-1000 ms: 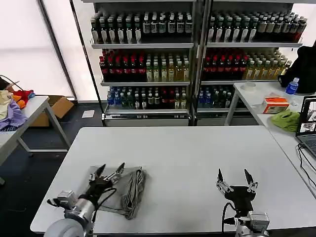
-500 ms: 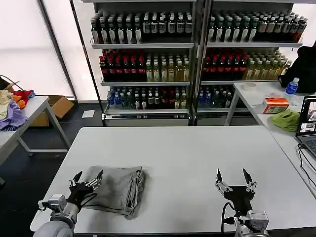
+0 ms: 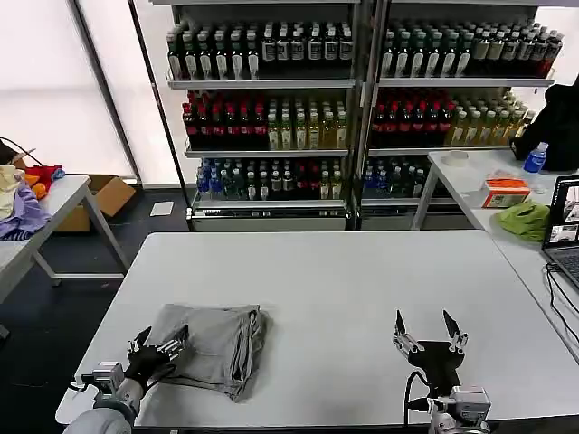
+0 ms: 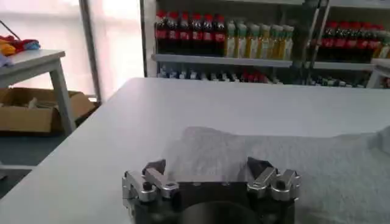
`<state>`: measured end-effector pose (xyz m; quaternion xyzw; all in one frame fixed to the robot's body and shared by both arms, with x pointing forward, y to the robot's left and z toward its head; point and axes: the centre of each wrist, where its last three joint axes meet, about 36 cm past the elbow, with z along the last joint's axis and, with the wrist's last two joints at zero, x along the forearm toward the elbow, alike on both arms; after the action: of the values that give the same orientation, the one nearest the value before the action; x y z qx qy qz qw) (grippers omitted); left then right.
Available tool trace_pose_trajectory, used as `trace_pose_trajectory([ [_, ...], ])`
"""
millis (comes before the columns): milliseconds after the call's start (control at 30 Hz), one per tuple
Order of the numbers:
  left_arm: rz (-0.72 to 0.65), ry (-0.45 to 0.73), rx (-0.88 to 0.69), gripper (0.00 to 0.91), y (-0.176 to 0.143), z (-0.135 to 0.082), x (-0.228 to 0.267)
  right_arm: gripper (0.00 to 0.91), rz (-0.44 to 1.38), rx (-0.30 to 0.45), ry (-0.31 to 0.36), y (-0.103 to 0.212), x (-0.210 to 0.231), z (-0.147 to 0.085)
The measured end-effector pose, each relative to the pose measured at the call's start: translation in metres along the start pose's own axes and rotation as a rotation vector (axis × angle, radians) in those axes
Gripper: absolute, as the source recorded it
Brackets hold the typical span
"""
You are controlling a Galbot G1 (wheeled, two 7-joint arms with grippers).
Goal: Fold and organize the clothes.
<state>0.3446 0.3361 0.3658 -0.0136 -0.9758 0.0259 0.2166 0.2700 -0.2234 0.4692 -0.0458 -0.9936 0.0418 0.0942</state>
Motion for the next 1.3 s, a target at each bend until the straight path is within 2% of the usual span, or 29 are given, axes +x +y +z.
trace_pose_trajectory([
  [33,0.002,0.005,0.000,0.111,0.001,0.001,0.000,0.907,-0.001,-0.001,0.000,0.000,0.000,0.000],
  [67,0.004,0.008,0.001,0.010,0.002,0.001,0.000,0.907,-0.002,-0.002,-0.001,0.001,0.000,0.000],
  [100,0.007,0.013,0.003,0.000,0.003,0.002,0.001,0.907,-0.001,-0.002,-0.002,0.001,0.000,0.000],
  [567,0.028,0.036,0.028,0.000,0.005,0.001,0.003,0.907,0.003,-0.010,-0.015,-0.002,-0.004,-0.001],
  [800,0.003,0.034,0.017,0.000,0.020,-0.011,0.011,0.907,0.008,-0.013,-0.029,-0.005,-0.006,-0.005],
  [1000,-0.073,-0.020,-0.030,0.000,0.064,-0.043,0.025,0.907,0.001,-0.021,-0.030,-0.003,-0.010,-0.005],
  [1200,-0.195,-0.081,-0.112,0.000,0.122,-0.088,0.049,0.907,-0.006,-0.030,-0.030,0.000,-0.014,-0.004],
  [1300,-0.228,-0.105,-0.146,0.000,0.136,-0.105,0.061,0.907,-0.007,-0.035,-0.030,0.001,-0.015,-0.005],
])
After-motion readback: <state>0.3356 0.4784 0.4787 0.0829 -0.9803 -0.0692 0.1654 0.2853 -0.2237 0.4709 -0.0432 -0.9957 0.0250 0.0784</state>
